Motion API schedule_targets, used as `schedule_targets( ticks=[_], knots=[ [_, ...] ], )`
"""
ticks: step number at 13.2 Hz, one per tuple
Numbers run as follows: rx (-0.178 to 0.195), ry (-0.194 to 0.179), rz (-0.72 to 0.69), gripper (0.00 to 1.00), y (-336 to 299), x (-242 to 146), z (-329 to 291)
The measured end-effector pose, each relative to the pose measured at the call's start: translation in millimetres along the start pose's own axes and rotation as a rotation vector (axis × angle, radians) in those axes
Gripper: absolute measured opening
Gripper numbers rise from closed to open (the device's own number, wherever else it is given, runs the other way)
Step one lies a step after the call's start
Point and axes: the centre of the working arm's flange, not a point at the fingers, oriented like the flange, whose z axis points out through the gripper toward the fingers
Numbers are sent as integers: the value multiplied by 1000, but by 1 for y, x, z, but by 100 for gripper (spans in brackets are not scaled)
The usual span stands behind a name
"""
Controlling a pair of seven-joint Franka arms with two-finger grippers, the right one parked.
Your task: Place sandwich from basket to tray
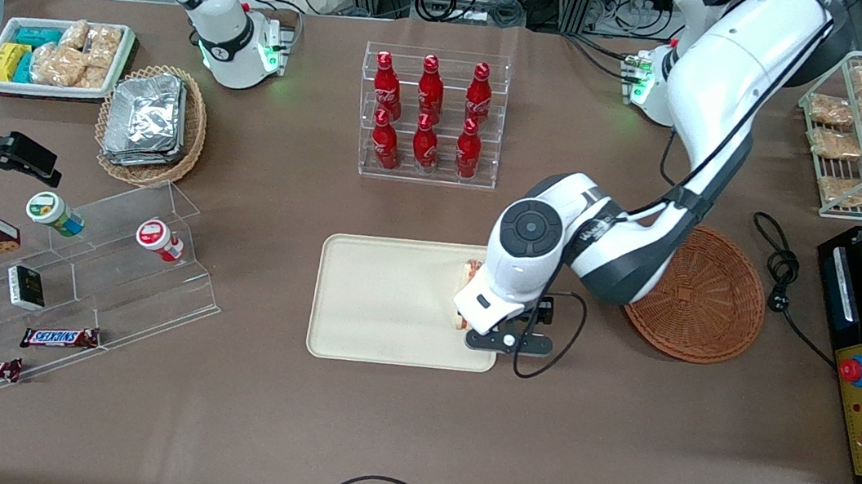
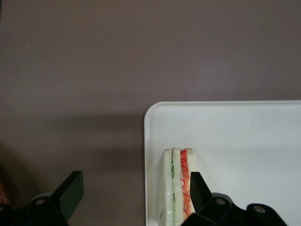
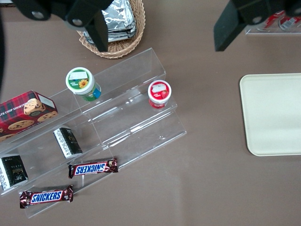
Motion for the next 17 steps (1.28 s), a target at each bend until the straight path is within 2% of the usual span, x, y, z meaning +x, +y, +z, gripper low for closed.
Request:
schedule_targets(
  ticks=[4, 5, 10, 14, 17],
  knots=[
    [58, -17, -108, 100, -47, 31, -57],
    [63, -18, -138, 100, -65, 40, -64],
    [22, 0, -191, 100, -128, 64, -108],
    [30, -26, -152, 100, -173, 66, -138],
    [20, -23, -134, 100, -197, 65, -161]
  ],
)
